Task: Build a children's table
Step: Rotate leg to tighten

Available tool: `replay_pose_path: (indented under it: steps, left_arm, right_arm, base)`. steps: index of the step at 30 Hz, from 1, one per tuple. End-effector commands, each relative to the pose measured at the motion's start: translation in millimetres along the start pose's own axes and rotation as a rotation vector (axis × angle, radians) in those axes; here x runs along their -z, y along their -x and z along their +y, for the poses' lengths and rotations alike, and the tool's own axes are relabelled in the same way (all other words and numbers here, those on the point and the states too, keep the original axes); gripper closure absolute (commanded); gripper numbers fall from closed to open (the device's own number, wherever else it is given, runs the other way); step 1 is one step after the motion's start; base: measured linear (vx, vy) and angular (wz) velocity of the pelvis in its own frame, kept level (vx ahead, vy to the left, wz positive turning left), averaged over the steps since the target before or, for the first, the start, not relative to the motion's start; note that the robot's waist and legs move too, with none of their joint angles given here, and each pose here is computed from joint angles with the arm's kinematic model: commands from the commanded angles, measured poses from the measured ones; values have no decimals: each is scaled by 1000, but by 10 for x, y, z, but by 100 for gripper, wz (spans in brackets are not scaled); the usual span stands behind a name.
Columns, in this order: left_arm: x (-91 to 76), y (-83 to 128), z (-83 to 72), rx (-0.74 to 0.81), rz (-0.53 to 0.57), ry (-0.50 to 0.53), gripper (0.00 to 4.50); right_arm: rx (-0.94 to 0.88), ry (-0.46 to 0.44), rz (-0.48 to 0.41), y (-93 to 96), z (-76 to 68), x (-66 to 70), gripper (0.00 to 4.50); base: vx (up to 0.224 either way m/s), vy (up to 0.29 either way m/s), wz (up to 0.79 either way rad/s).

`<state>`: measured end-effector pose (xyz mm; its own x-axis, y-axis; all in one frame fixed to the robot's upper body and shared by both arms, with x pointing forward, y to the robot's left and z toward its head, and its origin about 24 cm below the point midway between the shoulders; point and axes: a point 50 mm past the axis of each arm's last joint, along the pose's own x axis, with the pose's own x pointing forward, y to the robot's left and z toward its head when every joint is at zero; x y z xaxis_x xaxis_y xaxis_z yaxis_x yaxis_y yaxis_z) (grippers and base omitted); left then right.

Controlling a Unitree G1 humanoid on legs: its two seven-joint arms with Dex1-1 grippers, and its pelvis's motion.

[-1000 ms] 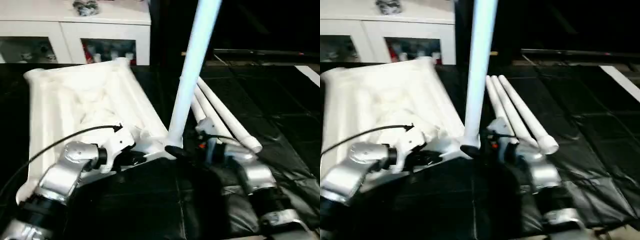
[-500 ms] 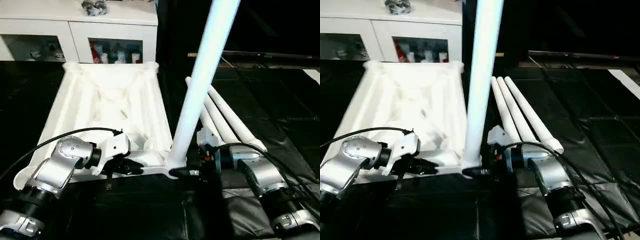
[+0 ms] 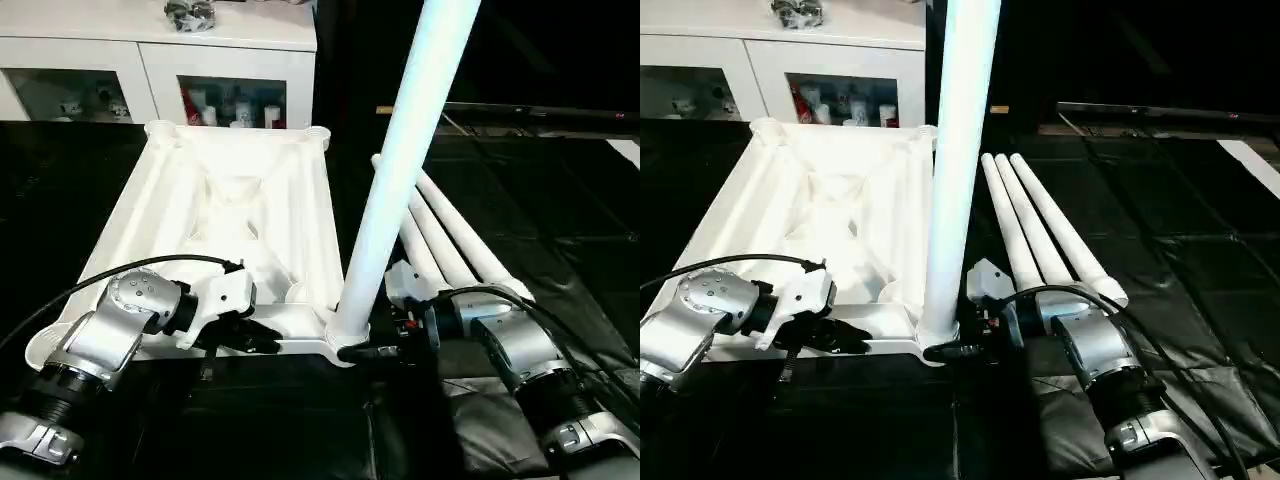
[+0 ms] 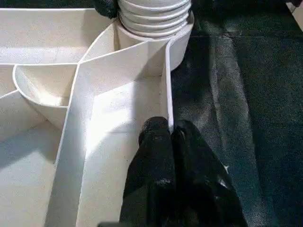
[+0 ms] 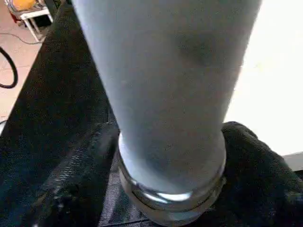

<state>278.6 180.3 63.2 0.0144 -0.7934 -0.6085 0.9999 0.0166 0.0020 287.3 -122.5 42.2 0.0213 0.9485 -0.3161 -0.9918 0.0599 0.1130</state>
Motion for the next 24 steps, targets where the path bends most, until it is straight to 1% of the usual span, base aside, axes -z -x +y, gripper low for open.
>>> replay_pose_path:
  steps: [1,3,6,16,18,19,21,22,23,24]
  left_arm:
    - [19,-58,-33,67,41,-16,450]
    - [22,-58,-34,69,41,-16,450]
    - [28,-57,-35,72,42,-16,450]
    - [44,-56,-28,70,49,-12,450]
    - [43,-76,7,17,43,8,450]
    - [30,-111,67,-66,37,39,450]
    - [11,-135,98,-109,23,58,450]
    - [-29,-173,138,-164,-8,91,450]
    - [-78,-219,185,-228,-36,117,450]
    - [-91,-232,197,-246,-43,126,450]
  right_arm:
    - [-13,-1,-1,45,-16,-16,136]
    - [-13,-11,-9,41,-14,-10,155]
    - [-21,-21,-16,27,-1,2,170]
    - [-41,-42,-28,-11,26,25,175]
    - [-28,-62,-63,-33,34,22,175]
    - [23,-88,-105,-82,23,15,175]
    - [63,-102,-119,-121,9,17,175]
    - [141,-131,-128,-194,-33,26,175]
    - [204,-146,-151,-288,-63,8,176]
    - [223,-154,-156,-317,-73,2,176]
  base:
    - [0,0,0]
    - [0,0,0]
    - [0,0,0]
    - [0,0,0]
    - [0,0,0]
    - [0,0,0]
    - [0,0,0]
    - [0,0,0]
    - [0,0,0]
    - [0,0,0]
